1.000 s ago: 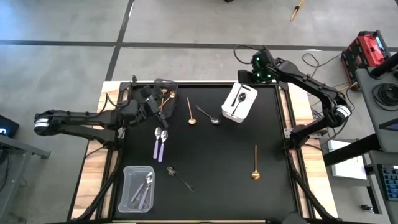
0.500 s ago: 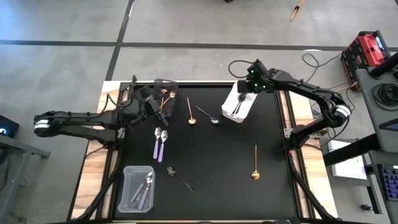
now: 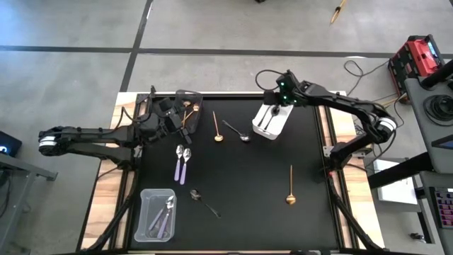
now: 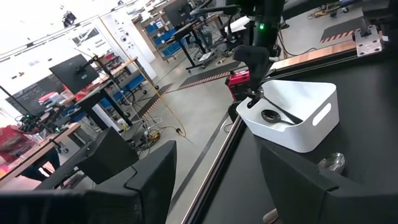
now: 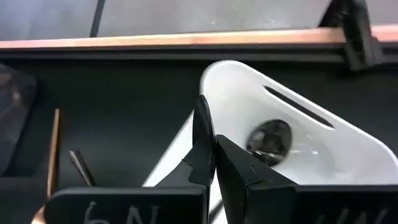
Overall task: Sort silverware by color (type)
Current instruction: Put the black spoon into the white bin
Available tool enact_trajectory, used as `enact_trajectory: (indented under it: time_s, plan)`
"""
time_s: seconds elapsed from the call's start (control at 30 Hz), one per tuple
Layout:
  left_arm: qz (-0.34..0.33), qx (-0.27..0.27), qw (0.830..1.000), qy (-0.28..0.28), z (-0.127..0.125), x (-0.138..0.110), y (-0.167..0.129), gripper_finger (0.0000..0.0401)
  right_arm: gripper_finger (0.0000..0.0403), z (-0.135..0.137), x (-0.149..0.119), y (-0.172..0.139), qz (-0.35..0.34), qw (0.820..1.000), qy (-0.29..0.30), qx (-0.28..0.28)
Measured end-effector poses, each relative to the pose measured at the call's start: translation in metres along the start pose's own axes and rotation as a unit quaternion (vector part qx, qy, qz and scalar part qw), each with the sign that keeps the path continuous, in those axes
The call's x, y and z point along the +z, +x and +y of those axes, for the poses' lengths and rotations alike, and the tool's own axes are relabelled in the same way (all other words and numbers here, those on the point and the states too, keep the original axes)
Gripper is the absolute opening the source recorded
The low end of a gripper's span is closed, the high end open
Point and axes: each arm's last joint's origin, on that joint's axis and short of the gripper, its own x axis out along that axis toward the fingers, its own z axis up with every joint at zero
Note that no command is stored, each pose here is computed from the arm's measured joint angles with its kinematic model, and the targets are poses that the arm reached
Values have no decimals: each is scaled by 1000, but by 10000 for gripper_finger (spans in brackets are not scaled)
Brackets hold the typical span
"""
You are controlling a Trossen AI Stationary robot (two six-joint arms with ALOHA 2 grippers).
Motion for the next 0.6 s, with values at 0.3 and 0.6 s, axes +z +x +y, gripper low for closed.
enact_trajectory:
  time_s: [0.3,0.6]
  plan:
    - [0,0,1000,0,0,0,0,213,9,10,1,18,18,1000,-13,-11]
    - [0,0,1000,-2,0,0,0,213,9,8,-3,32,37,999,-20,-28]
